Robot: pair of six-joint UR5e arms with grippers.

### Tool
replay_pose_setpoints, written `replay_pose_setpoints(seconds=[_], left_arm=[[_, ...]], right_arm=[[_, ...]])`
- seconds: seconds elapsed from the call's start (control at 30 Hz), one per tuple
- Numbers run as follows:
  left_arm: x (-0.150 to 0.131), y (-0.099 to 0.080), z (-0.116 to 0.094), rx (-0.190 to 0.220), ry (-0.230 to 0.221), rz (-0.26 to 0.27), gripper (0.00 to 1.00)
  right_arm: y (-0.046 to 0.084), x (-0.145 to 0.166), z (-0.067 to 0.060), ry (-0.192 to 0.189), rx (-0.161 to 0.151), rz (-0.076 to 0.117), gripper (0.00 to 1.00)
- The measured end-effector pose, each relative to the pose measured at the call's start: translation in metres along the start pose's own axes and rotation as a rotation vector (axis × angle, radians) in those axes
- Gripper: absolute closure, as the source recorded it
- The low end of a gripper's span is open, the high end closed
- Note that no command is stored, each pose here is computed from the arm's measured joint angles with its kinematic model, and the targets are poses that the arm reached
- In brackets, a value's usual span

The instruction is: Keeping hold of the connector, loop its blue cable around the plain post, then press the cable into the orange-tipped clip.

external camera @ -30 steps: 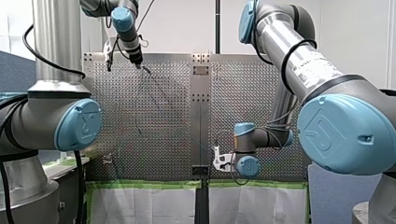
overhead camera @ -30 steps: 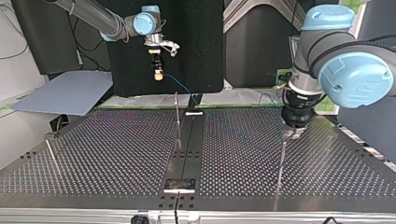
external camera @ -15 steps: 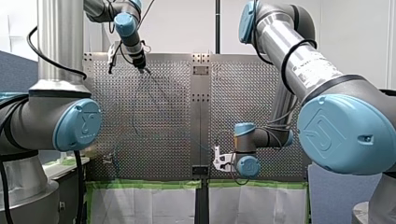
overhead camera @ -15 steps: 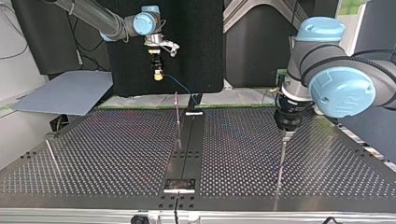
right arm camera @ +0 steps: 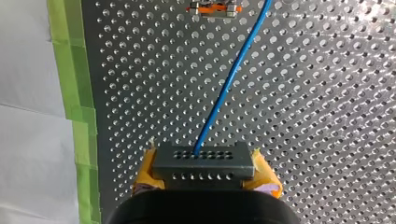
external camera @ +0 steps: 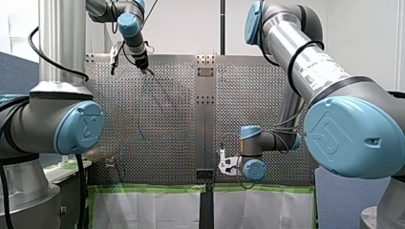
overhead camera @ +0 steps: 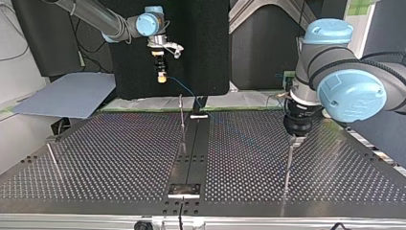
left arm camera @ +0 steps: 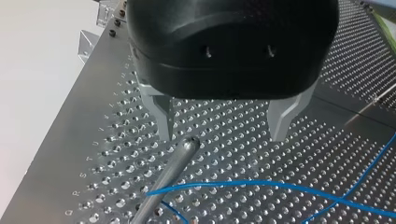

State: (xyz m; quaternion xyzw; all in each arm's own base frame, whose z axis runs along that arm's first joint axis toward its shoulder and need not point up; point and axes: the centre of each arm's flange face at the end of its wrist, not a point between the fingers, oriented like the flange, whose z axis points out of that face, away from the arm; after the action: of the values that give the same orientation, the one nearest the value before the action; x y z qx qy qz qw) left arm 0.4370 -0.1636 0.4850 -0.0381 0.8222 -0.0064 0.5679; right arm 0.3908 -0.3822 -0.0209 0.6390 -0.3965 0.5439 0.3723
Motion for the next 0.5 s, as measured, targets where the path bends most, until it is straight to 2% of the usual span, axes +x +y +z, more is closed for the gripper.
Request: replay_pose_setpoints(seconds=[0.33, 0.5], left_arm=[[-0.0002, 0.0077, -0.0019, -0.090, -0.003, 0.004, 0.02], [-0.0003, 0.0080, -0.0031, -0.105, -0.006, 0.003, 0.02]], right_arm=[[0.0000, -0.0003, -0.0003, -0.003, 0.000, -0.002, 1.00], [-0.0004, -0.0002, -0.0004, -0.003, 0.001, -0.001, 1.00]])
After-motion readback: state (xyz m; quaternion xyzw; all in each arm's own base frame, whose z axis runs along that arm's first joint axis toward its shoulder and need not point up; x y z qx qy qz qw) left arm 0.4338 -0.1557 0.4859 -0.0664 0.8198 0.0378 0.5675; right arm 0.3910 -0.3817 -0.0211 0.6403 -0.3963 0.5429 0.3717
